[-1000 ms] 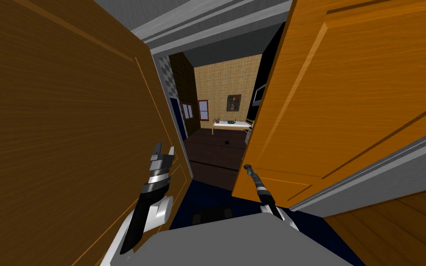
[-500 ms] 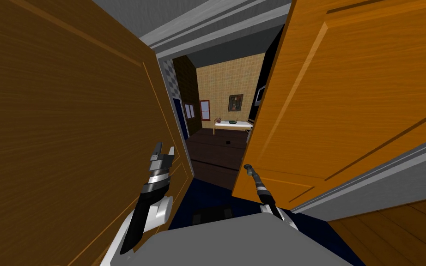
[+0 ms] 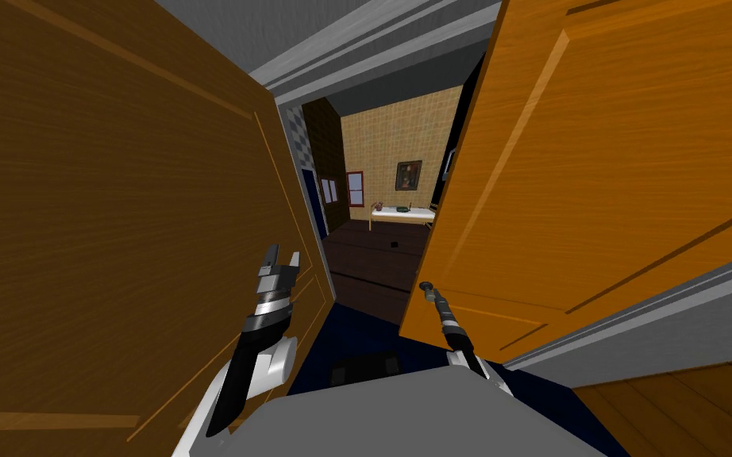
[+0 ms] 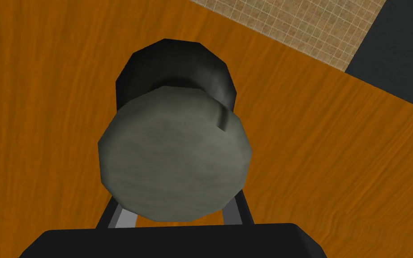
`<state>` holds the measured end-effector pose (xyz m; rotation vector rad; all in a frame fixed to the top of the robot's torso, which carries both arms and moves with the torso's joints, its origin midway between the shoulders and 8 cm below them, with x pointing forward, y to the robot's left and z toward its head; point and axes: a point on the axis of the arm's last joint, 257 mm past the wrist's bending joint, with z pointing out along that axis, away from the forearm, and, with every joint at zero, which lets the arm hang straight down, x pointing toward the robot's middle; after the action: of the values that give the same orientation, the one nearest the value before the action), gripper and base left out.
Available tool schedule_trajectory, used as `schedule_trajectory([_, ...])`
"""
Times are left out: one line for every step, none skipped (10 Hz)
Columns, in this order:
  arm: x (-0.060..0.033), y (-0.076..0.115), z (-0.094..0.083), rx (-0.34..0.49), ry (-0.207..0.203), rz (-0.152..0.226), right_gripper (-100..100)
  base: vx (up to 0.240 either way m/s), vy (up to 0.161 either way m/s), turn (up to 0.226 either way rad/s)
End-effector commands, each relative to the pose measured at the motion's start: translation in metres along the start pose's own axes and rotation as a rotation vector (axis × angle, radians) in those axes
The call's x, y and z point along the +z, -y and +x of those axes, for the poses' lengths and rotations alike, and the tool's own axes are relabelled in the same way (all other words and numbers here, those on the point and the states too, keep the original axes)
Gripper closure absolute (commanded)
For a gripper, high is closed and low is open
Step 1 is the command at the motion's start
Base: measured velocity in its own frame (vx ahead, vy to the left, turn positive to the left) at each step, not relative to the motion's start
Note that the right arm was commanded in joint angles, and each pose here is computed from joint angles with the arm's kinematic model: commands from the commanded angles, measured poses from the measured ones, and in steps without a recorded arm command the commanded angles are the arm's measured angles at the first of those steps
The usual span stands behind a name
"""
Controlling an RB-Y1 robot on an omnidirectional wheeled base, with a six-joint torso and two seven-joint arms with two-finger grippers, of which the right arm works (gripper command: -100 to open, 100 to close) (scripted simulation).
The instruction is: Pull the door open
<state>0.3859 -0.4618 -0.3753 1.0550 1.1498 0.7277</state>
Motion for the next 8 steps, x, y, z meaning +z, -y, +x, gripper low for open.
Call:
schedule_trajectory([0.0004,-0.0013,0.0079,0.071,-0.001,-0.003,100,-0.035,-0.018,0.043])
schedule_trajectory([0.0004,-0.0013,0.0079,0.079,-0.001,-0.003,100,-0.033,-0.011,0.048])
schedule_trajectory([0.0008,-0.0007,0.0059,0.128,0.009,0.0,100,-0.038,-0.012,0.083])
schedule_trajectory([0.0008,-0.0007,0.0059,0.131,0.009,0.0,100,-0.032,-0.012,0.036])
schedule_trajectory([0.0012,-0.0001,0.004,0.182,0.018,0.001,100,-0.045,-0.012,0.064])
schedule_trajectory([0.0015,0.0005,0.0021,0.219,0.028,0.003,100,-0.061,-0.025,0.12])
schedule_trajectory([0.0015,0.0005,0.0021,0.236,0.028,0.003,100,-0.047,-0.021,0.044])
schedule_trajectory([0.0018,0.0012,0.0001,0.282,0.038,0.004,100,-0.042,-0.01,0.06])
